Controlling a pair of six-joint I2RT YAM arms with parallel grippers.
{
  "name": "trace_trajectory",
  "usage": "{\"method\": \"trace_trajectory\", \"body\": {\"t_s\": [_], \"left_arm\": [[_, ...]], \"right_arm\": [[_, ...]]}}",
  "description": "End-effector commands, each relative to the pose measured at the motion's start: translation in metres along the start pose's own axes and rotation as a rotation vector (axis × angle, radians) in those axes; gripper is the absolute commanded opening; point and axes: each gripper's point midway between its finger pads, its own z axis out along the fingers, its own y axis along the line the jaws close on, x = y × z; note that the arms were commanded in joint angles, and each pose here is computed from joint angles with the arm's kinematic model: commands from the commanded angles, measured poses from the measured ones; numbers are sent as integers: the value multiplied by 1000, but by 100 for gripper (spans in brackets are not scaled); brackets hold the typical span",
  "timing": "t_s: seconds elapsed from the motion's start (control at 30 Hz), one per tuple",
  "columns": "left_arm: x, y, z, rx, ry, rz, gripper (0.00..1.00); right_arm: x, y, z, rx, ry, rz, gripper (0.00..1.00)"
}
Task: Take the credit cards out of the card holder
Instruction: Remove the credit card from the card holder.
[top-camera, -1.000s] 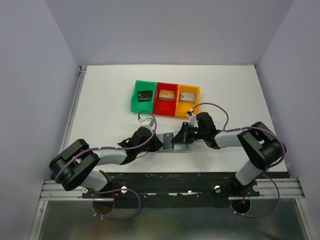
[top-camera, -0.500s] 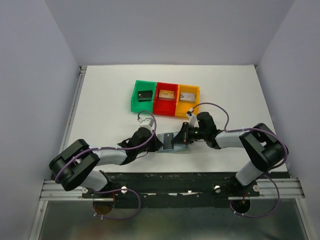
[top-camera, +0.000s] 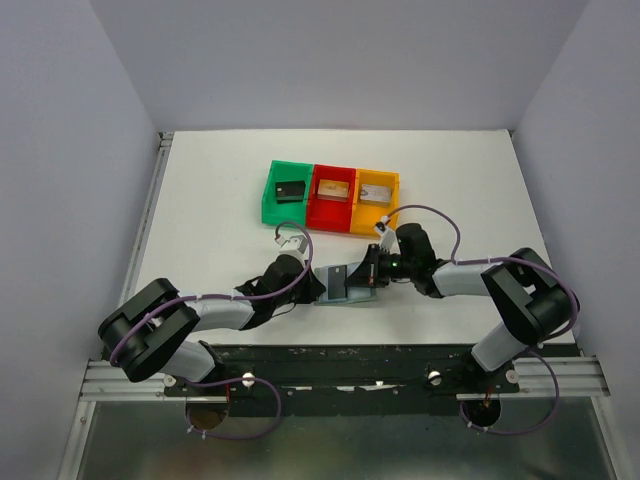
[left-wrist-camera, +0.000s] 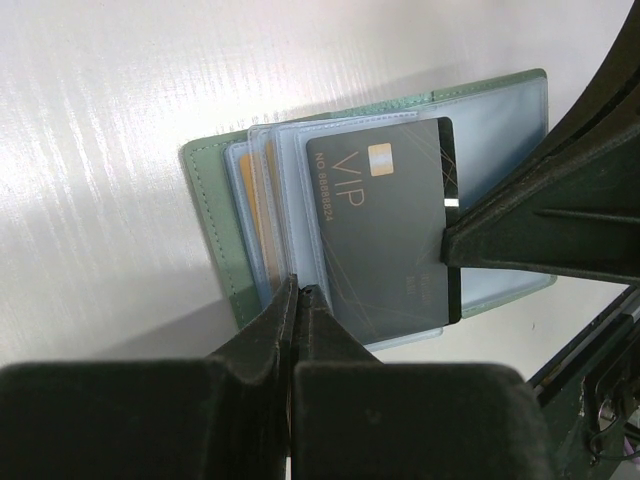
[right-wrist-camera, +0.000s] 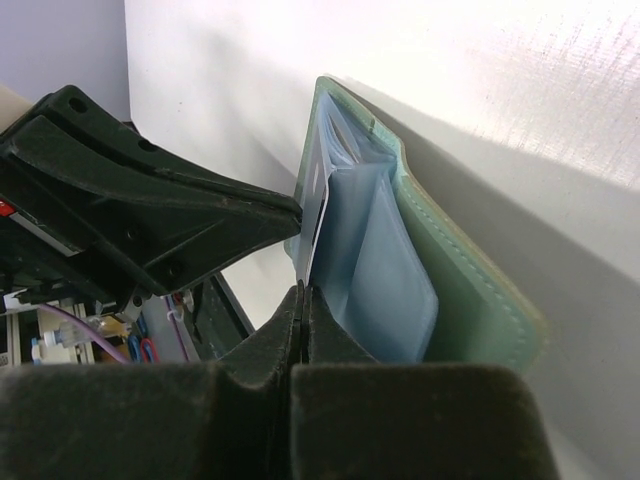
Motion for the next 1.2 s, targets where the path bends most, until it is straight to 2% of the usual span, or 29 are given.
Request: {"method": "trace_trajectory", "body": {"t_s": [0.0, 0.53, 0.57, 0.7, 0.77, 1.17], "left_arm": [[18, 28, -3, -107, 54, 23, 0], [19, 24, -2, -88, 56, 31, 0], [19, 21, -1, -67, 59, 31, 0], [21, 6, 4, 3, 84, 36, 0], [21, 2, 7, 21, 92, 37, 0], [25, -3, 9, 59, 103, 33, 0]], "right_arm": [[0, 7, -8, -30, 7, -22, 0], [0, 5, -10, -34, 9, -1, 0], [0, 7, -9, -46, 12, 1, 2], [1, 8, -4, -85, 17, 35, 22], [2, 9, -2, -100, 22, 49, 27], [1, 7, 4, -114, 33, 76, 32]]}}
